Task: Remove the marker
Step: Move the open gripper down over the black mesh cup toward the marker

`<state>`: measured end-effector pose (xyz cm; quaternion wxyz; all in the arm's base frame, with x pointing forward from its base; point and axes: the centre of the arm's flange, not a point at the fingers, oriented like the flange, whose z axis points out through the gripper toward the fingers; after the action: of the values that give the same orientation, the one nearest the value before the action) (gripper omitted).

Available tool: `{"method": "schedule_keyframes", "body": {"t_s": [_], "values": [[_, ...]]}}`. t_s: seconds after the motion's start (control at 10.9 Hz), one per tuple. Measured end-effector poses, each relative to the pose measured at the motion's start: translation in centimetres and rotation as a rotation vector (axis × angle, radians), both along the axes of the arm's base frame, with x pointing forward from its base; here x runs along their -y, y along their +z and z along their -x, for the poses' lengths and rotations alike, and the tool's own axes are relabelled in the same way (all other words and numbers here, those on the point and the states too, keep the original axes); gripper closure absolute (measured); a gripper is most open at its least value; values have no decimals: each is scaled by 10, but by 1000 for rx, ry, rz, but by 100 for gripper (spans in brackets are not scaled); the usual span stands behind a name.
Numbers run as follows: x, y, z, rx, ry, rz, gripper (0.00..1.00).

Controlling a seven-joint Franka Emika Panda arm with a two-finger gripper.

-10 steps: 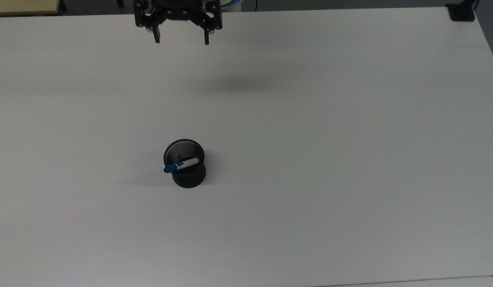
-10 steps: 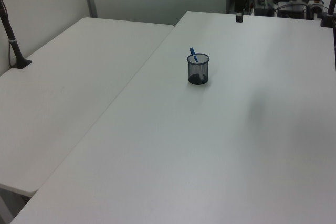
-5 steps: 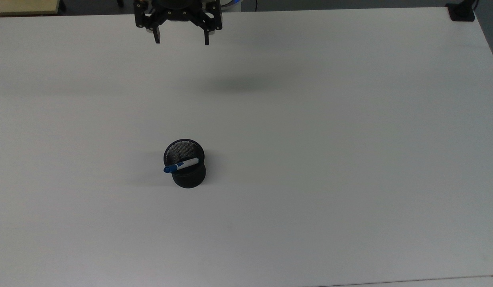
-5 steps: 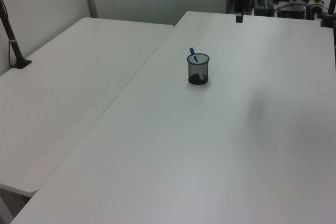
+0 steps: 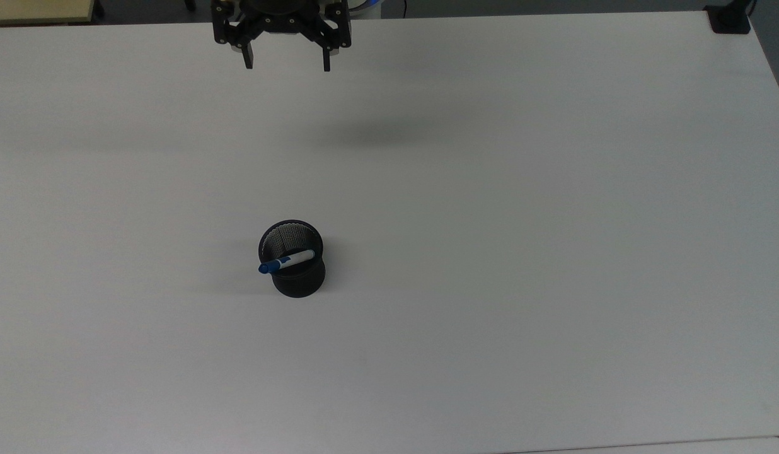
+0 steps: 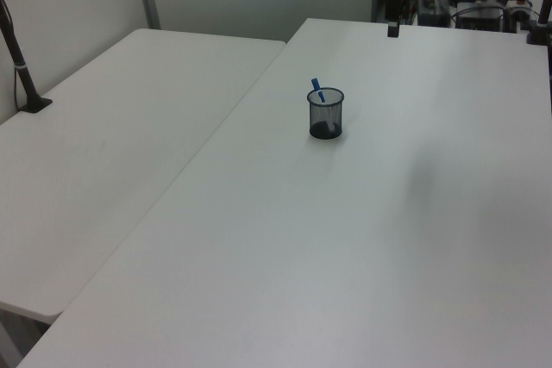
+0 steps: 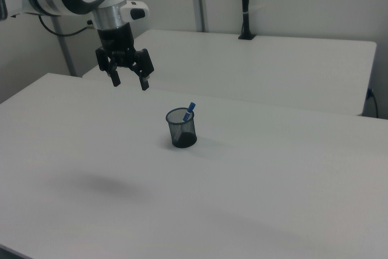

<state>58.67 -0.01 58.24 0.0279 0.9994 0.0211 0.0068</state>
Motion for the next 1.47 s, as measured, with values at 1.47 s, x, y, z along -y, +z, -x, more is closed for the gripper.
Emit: {"method": "schedule_keyframes", "body": {"t_s": [1.47], "values": [[1,-93,-96,315,-213,68,10]]}}
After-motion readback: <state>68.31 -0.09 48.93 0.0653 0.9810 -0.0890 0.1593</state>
